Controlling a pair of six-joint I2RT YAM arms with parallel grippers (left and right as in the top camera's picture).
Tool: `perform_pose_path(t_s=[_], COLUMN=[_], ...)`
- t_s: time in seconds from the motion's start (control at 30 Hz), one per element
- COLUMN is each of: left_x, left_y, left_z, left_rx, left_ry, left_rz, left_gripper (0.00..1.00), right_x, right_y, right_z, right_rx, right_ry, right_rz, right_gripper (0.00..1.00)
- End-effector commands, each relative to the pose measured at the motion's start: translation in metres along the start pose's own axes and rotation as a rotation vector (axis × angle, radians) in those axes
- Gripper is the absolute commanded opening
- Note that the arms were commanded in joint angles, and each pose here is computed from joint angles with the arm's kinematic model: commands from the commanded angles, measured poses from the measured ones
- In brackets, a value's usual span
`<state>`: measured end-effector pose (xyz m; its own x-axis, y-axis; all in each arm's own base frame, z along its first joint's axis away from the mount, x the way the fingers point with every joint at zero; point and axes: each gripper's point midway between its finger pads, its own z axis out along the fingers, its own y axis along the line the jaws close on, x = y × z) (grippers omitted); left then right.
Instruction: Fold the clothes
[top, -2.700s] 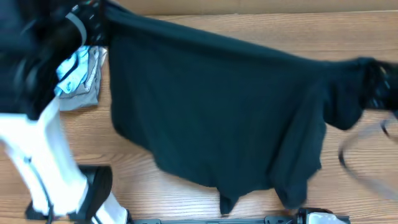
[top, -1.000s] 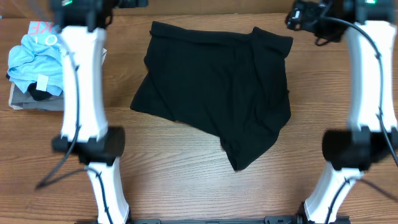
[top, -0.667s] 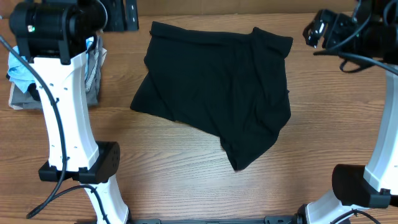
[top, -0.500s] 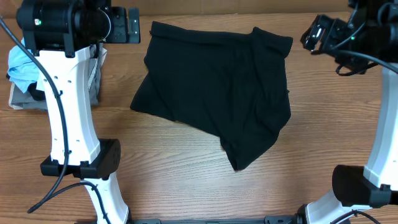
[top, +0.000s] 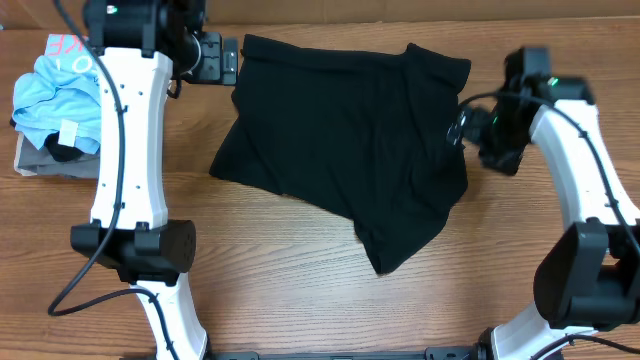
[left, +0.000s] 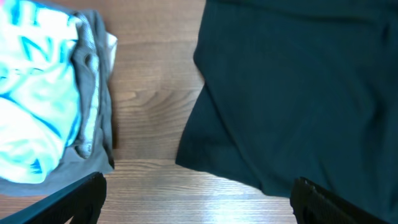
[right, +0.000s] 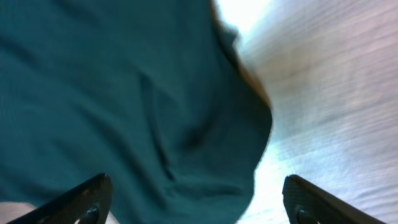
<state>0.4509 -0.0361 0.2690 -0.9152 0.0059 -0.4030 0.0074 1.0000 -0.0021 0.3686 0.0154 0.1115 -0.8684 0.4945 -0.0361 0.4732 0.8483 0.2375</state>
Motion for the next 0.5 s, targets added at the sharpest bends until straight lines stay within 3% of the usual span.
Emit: perform_pose_path(t_s=[0.0,0.23,0.47], left_x=[0.007,0.01,0.003], left_y=[-0.001,-0.001,-0.002], left_z=[0.025,0.047,0.048], left_rx=[-0.017,-0.019,-0.016], left_ry=[0.05,0.074,0.044], left_rz=[0.024,0.025,0.023], left_gripper=[0.95,0.94,0.95], right_x=[0.018,0.036,0.042], right_y=[-0.013,-0.031,-0.041], right_z=[0.025,0.062,0.095], right_rx=[0.013,0.033,0.006], right_ry=[0.045,0.068,0.032], right_rz=[0.095,0.154,0.149], right_gripper=[0.88,0.75,0.54])
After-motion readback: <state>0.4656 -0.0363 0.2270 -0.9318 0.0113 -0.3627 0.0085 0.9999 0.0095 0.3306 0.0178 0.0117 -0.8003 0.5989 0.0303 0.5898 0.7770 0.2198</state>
